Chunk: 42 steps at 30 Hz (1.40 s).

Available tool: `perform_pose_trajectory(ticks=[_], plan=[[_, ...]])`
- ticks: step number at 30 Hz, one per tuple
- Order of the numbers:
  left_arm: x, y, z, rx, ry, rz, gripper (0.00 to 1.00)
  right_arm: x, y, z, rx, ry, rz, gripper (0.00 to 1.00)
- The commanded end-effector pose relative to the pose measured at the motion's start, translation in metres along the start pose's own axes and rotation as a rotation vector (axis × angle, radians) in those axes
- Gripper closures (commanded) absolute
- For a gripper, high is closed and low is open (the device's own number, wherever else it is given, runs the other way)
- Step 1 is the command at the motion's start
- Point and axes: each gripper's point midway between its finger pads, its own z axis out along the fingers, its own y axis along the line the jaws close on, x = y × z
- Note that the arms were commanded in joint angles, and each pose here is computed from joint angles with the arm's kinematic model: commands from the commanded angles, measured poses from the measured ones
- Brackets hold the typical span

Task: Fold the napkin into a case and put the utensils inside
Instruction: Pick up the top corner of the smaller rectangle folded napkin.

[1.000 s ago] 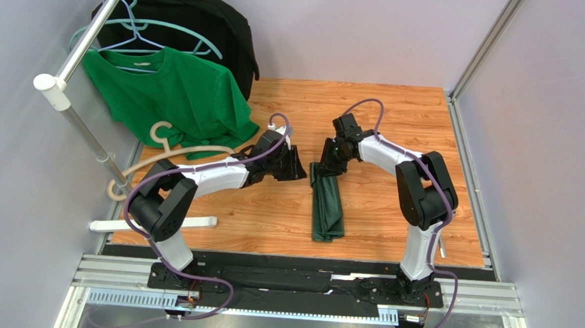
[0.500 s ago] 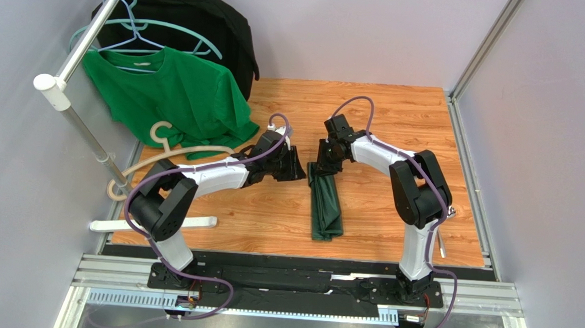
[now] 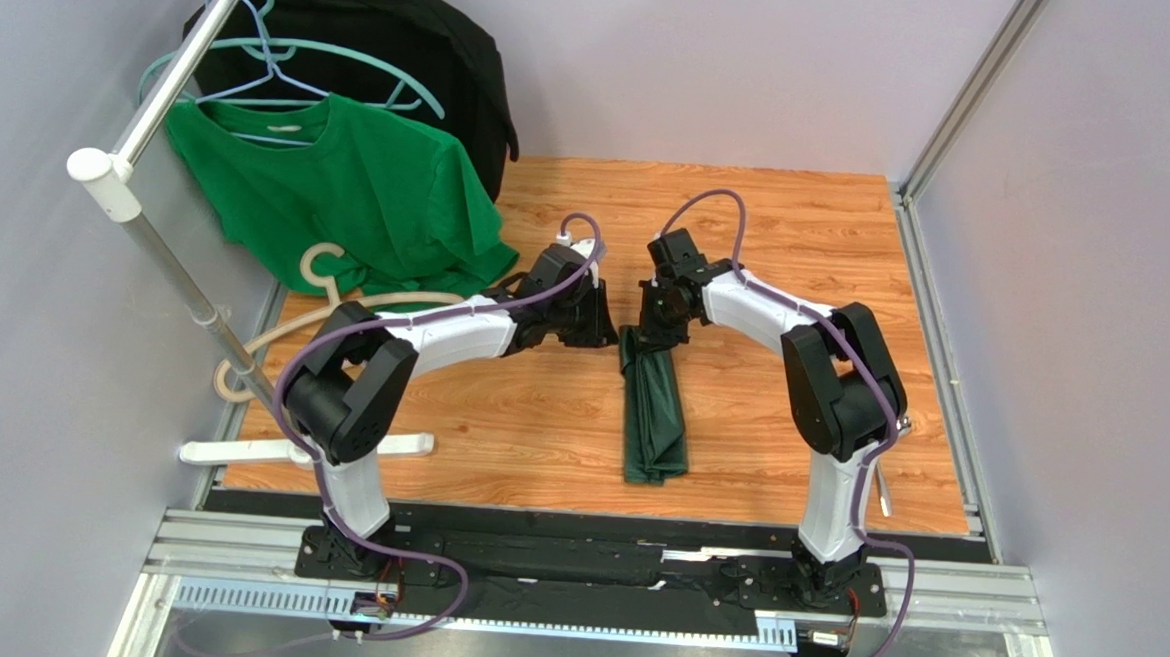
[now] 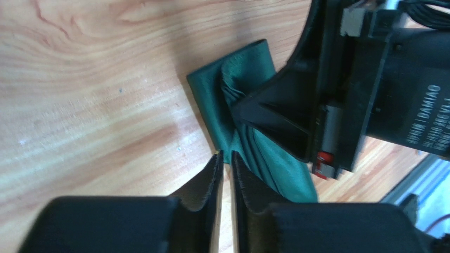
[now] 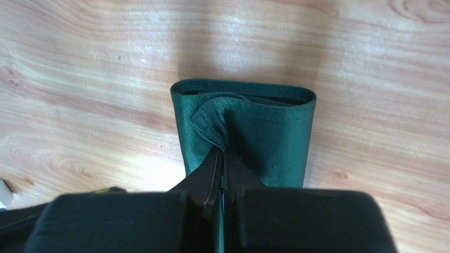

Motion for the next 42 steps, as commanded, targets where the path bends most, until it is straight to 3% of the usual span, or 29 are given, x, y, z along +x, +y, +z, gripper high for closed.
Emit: perform_pose_trajectory(ticks=[1, 7, 13, 29, 34, 40, 42], plan=[[-0.017, -0.007, 0.005, 0.011, -0.051, 0.121, 0.9, -0.014, 0.015, -0.033, -0.05, -0.044, -0.041, 1.0], [-0.01, -0.009, 0.016, 0.031, -0.04, 0.146, 0.93, -0.013, 0.014, -0.044, -0.082, -0.028, -0.045, 1.0], [0.003, -0.021, 0.025, 0.003, -0.026, 0.235, 0.74, -0.006, 0.005, -0.043, -0.1, 0.013, -0.032, 1.0], [0.016, -0.008, 0.049, -0.172, -0.018, 0.363, 0.69, 0.004, 0.013, -0.04, -0.185, 0.075, 0.062, 1.0], [0.022, -0.011, 0.049, -0.164, -0.018, 0.393, 0.59, 0.007, 0.01, -0.038, -0.185, 0.081, 0.065, 1.0], [0.025, -0.012, 0.059, -0.163, 0.004, 0.385, 0.6, 0.013, 0.005, -0.035, -0.171, 0.096, 0.076, 1.0], [0.026, -0.011, 0.062, -0.171, 0.011, 0.375, 0.66, 0.013, 0.005, -0.037, -0.169, 0.103, 0.08, 1.0]])
